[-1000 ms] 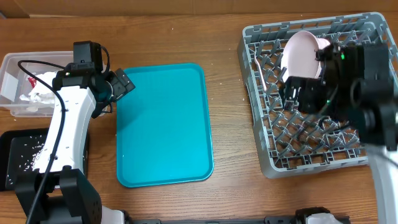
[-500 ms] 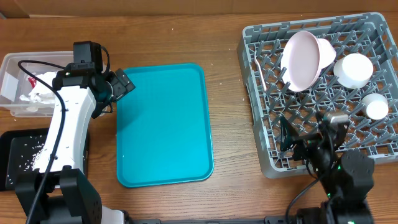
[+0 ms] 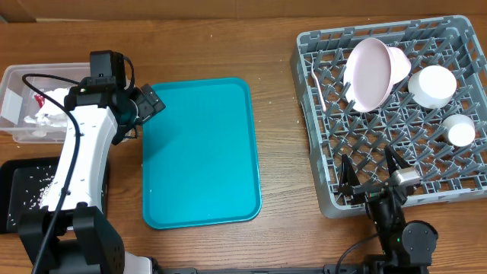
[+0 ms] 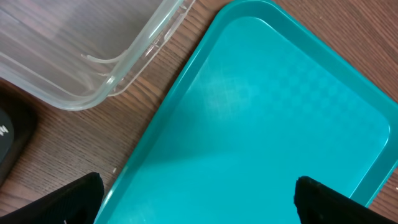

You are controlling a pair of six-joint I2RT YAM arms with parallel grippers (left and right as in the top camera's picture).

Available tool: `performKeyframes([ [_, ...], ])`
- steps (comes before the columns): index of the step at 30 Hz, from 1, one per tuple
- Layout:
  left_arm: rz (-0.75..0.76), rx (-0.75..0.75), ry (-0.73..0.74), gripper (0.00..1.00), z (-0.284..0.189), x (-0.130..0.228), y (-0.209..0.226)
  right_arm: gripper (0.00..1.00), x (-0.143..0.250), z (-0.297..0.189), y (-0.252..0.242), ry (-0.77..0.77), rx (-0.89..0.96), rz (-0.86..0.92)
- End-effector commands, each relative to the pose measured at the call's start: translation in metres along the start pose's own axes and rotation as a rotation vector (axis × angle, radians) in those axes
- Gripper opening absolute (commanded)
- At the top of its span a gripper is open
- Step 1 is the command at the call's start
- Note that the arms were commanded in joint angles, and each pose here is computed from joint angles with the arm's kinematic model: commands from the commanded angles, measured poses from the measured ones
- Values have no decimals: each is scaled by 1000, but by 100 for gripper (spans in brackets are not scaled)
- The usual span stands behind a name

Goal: Sort waste into correct bins and load items into the dishwasher

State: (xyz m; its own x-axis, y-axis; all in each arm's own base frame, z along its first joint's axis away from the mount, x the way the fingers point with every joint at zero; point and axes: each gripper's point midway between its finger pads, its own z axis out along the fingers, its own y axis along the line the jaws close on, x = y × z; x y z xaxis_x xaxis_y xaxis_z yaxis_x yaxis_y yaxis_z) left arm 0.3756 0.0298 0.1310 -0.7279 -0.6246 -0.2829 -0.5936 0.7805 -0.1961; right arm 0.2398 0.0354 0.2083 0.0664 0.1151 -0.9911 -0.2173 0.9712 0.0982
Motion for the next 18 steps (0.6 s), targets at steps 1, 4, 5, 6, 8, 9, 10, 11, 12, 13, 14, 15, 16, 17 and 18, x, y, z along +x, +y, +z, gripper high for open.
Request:
performKeyframes([
  [1,-6,-4,-13,100,-2,-3,0,100,7,1,-13,-18,65,-7],
  [4,-6,-4,-13,100,-2,-3,0,100,3,0,-22,-35,121,-7],
  [5,-6,-4,-13,100,-2,-3,0,100,3,-1,-25,-36,139,-7],
  [6,-6,-4,-12,100,-2,-3,0,100,3,-1,-27,-36,149,-7],
  [8,-6,-4,-12,100,-2,-3,0,100,6,-2,-30,-24,173,-4],
  [9,-6,-4,-13,100,-2,-3,0,100,12,-1,-30,-1,171,-1],
  [10,-6,-4,-13,100,-2,-3,0,100,18,-2,-30,24,168,2],
  [11,-6,-4,-12,100,-1,-3,0,100,37,-3,-30,100,167,13],
  [12,-6,-4,-12,100,-2,-3,0,100,36,-3,-30,95,168,11],
  [13,-6,-4,-13,100,-2,-3,0,100,36,-3,-30,96,168,11],
  [14,-6,-4,-13,100,-2,-3,0,100,36,-3,-30,95,167,12],
  [15,-6,-4,-13,100,-2,-3,0,100,35,-3,-30,95,167,12],
  [16,-6,-4,-12,100,-1,-3,0,100,35,-3,-30,95,167,12],
  [17,-6,-4,-13,100,-2,-3,0,100,35,-3,-30,95,167,12],
  [18,-6,-4,-13,100,-2,-3,0,100,35,-3,-30,94,167,12],
])
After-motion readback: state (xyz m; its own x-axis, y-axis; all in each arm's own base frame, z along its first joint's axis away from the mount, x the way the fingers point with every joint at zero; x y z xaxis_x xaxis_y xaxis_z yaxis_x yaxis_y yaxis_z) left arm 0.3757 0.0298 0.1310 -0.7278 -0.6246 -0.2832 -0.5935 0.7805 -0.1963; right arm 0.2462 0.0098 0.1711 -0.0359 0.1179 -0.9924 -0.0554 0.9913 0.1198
